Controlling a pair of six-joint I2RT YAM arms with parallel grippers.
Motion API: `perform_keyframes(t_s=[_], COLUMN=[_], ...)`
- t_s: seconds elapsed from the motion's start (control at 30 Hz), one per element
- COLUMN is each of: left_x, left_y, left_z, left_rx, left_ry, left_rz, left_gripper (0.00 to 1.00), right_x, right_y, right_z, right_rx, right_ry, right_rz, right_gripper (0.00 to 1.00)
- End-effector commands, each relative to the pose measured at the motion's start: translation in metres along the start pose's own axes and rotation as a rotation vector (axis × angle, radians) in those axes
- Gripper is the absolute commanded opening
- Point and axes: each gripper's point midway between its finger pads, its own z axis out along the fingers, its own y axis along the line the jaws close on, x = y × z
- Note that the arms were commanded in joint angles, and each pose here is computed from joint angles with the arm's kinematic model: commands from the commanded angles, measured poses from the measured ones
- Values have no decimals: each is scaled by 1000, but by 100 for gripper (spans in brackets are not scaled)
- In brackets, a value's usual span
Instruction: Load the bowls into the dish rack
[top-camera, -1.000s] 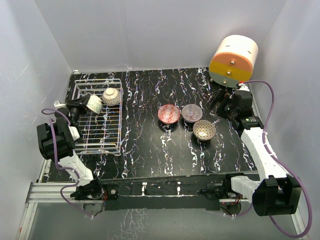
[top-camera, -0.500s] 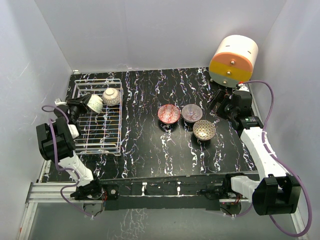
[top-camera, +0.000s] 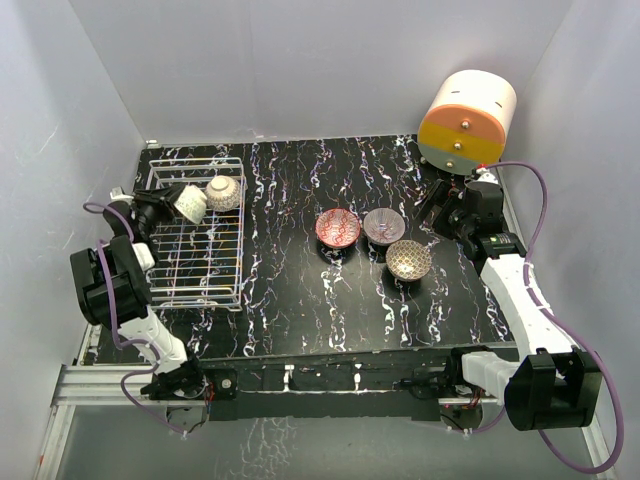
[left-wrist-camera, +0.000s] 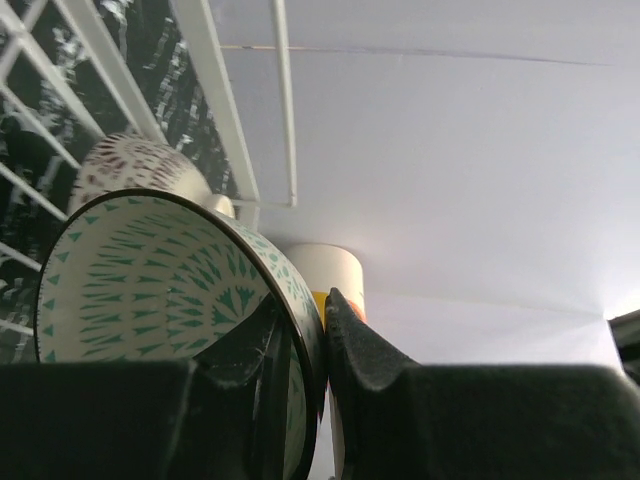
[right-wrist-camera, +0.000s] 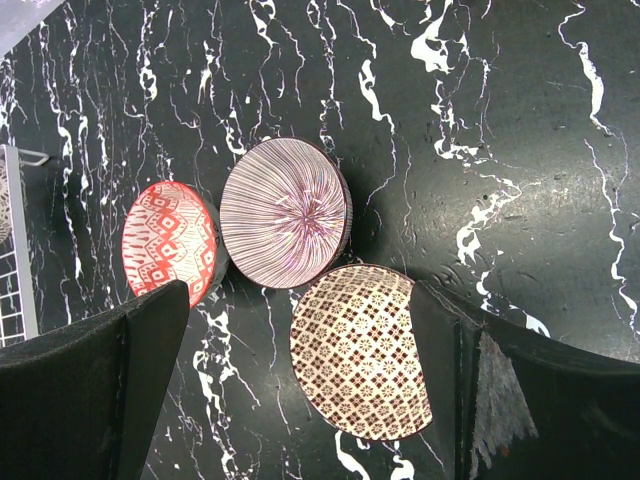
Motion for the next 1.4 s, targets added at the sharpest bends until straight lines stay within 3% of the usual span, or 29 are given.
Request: perform_keyframes(t_s=[0.0,0.13,0.33,1.0,1.3,1.37], left_x=[24,53,92,102,88,84], left_y=[-72,-70,-48,44,74,79], left_z=[-5,-1,11,7,-7,-11], left_rx=[205,245,173,-94,-270,-296], left_ry=[114,197,297,316,251,241], left_rz=[42,4,17,-14,81,85], left_gripper=[0,0,0,0,0,6], right_x=[-15,-15,-16,-16,-16,-14], right_y=[5,5,4,2,1,0], right_z=[-1,-2,-3,-3,-3,-3], right_rx=[-22,-23,-15,-8,-5,-5], right_ry=[-63,-63,-71,-74,-77,-74], right_rz=[-1,1,-1,-10,-14,-16], right_gripper=[96,96,96,97,97,97])
